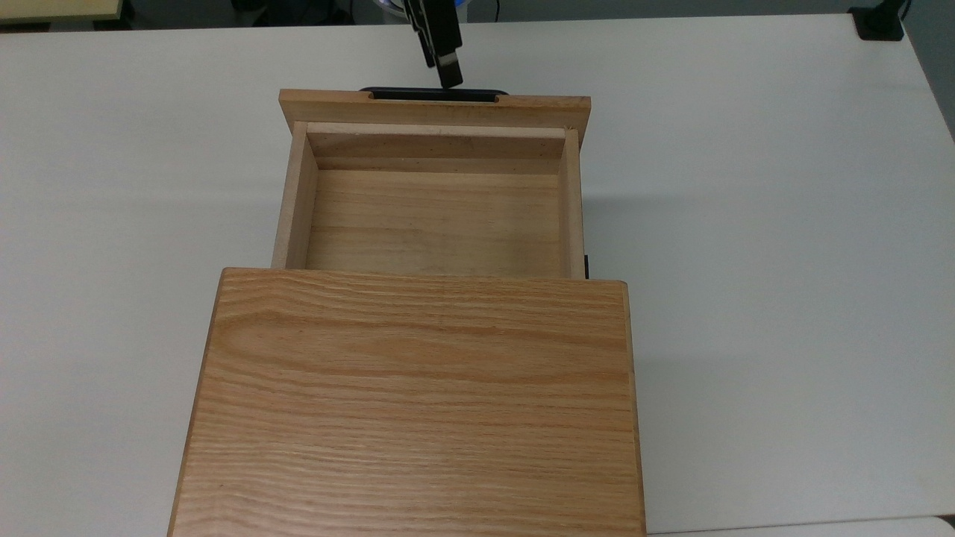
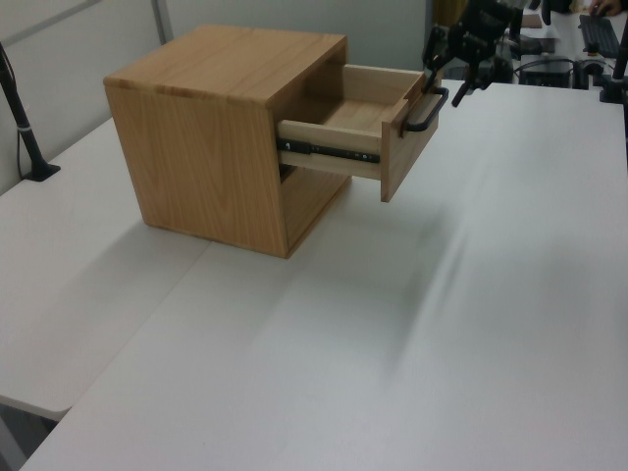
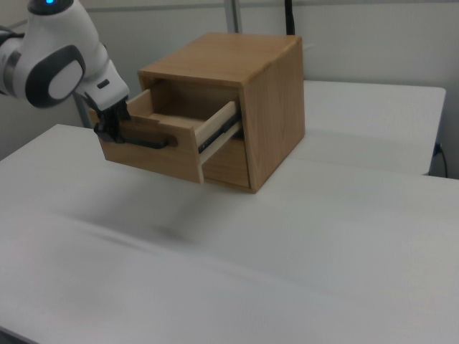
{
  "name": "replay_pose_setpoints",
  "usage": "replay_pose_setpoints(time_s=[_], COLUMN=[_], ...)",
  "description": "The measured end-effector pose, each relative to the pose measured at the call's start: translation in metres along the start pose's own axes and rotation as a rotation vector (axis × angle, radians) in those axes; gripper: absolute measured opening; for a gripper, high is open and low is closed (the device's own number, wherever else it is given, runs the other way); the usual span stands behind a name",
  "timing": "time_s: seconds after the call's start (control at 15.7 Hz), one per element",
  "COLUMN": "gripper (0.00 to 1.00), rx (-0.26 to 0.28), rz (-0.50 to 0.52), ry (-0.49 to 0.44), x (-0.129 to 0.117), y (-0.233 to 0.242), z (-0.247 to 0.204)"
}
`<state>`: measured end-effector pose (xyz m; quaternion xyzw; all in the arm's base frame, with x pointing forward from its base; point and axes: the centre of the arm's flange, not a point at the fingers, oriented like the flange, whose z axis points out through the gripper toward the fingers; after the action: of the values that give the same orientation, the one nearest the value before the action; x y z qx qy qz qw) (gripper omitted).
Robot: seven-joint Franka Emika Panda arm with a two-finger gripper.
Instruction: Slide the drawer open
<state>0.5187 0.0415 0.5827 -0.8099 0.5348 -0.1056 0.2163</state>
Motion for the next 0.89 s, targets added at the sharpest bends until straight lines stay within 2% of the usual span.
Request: replay_pose_setpoints(time_s=[0.19,0.25,0.51,0.64,0.76,0.89], gripper=[0.96,1.00,1.00,1.00,1.00,1.00], rx=[-0.066,-0.089,-0.181,-0.229,-0.285,-0.367], rz=[-0.187,-0.272,-0.626,-0.817,-0.948,-1.036], ry=[-0.049,-0.072,-0.174,-0.229,-0.213,-0.179], x=[-0.012,-0.018,-0.024,-0.009,0.013,0.028], y=[0.000,-0.002,-0.014,-0.022,-0.029,-0.031], z=[-0.007,-0.010,-0.034,-0.048,-0.055,-0.049])
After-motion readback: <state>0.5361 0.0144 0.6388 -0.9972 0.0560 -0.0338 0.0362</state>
